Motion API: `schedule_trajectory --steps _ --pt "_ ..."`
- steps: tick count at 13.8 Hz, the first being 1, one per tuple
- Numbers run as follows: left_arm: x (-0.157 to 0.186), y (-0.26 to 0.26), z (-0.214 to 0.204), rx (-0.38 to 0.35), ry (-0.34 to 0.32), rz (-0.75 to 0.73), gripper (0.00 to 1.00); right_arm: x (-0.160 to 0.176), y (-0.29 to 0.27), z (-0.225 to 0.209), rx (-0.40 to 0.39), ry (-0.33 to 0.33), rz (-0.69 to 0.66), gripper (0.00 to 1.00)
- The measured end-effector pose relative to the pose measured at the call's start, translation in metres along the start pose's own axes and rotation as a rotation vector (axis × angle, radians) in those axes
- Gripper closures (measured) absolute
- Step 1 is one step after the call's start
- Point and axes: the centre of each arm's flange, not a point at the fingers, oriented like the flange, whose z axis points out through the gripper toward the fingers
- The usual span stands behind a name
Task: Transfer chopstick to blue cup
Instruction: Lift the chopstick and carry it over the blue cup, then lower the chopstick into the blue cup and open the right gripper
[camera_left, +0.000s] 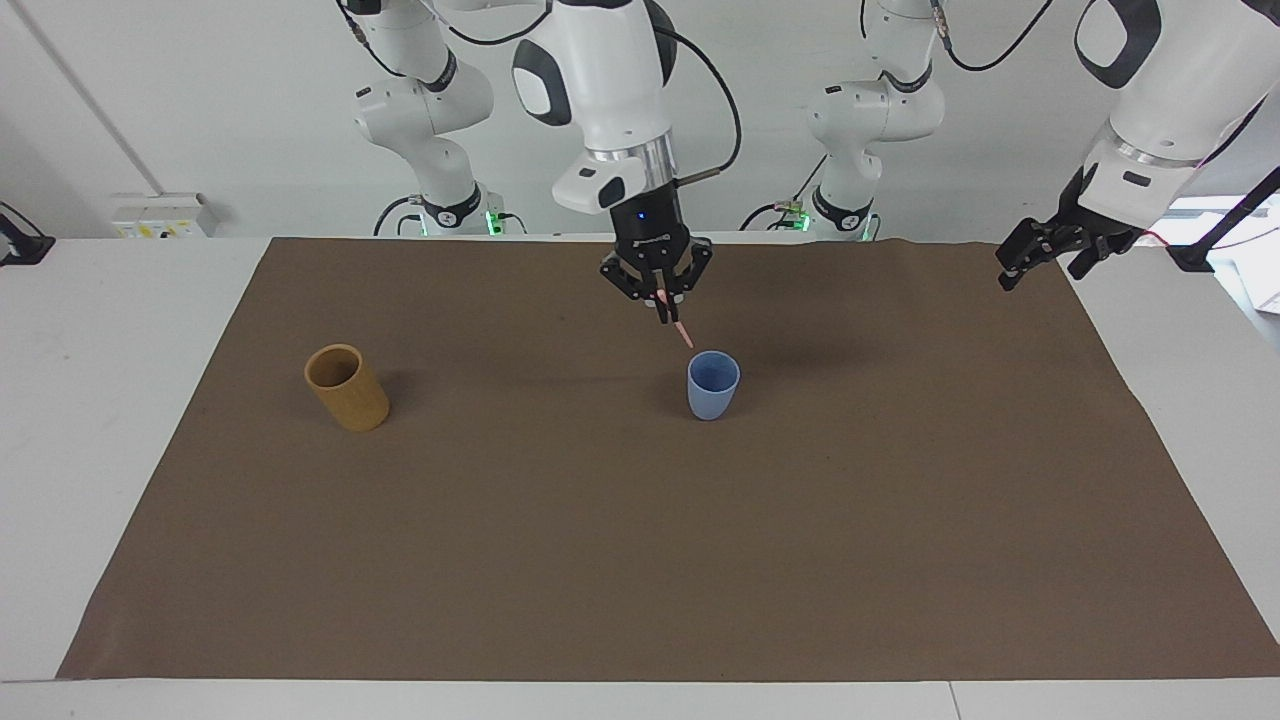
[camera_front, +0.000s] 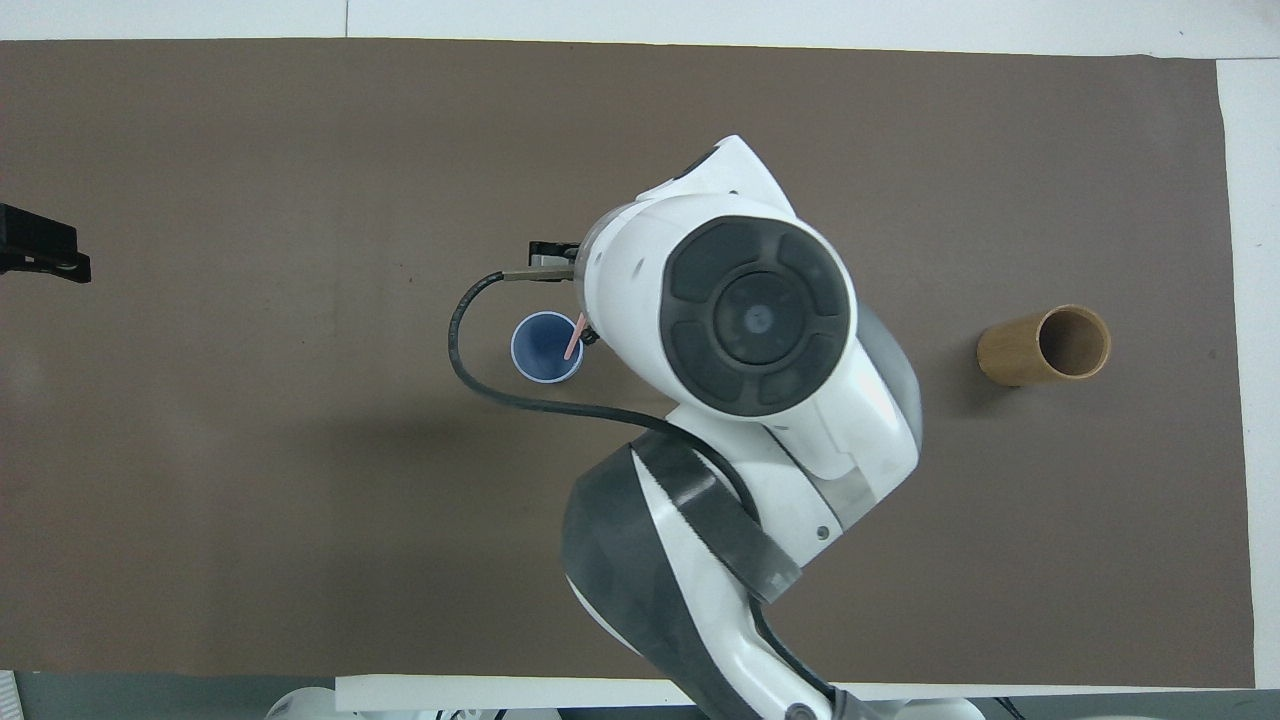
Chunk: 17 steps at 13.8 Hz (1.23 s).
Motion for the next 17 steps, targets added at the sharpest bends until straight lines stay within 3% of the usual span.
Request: schedule_trajectory --steps 6,7,11,14,15,17 --pt "0.0 0.0 0.0 0.0 0.0 0.0 0.0 -0.009 -0.009 0.041 -0.001 0.02 -0.018 0.91" --pt "0.0 0.0 0.0 0.0 0.0 0.0 0.0 -0.012 -0.009 0.045 -0.002 0.016 -0.019 0.87" --pt "0.0 0.0 0.0 0.0 0.0 0.0 0.0 -0.01 -0.008 0.043 -0.001 0.022 -0.015 0.39" --pt "0.0 0.0 0.0 0.0 0.0 0.0 0.0 0.02 0.017 0.017 -0.039 0.026 0.037 0.07" --pt "0.0 0.0 0.0 0.0 0.0 0.0 0.0 0.036 0.036 0.004 -0.074 0.014 0.052 0.0" --pt "0.0 0.0 0.0 0.0 0.0 0.0 0.0 0.069 0.1 -0.029 -0.16 -0.036 0.049 0.0"
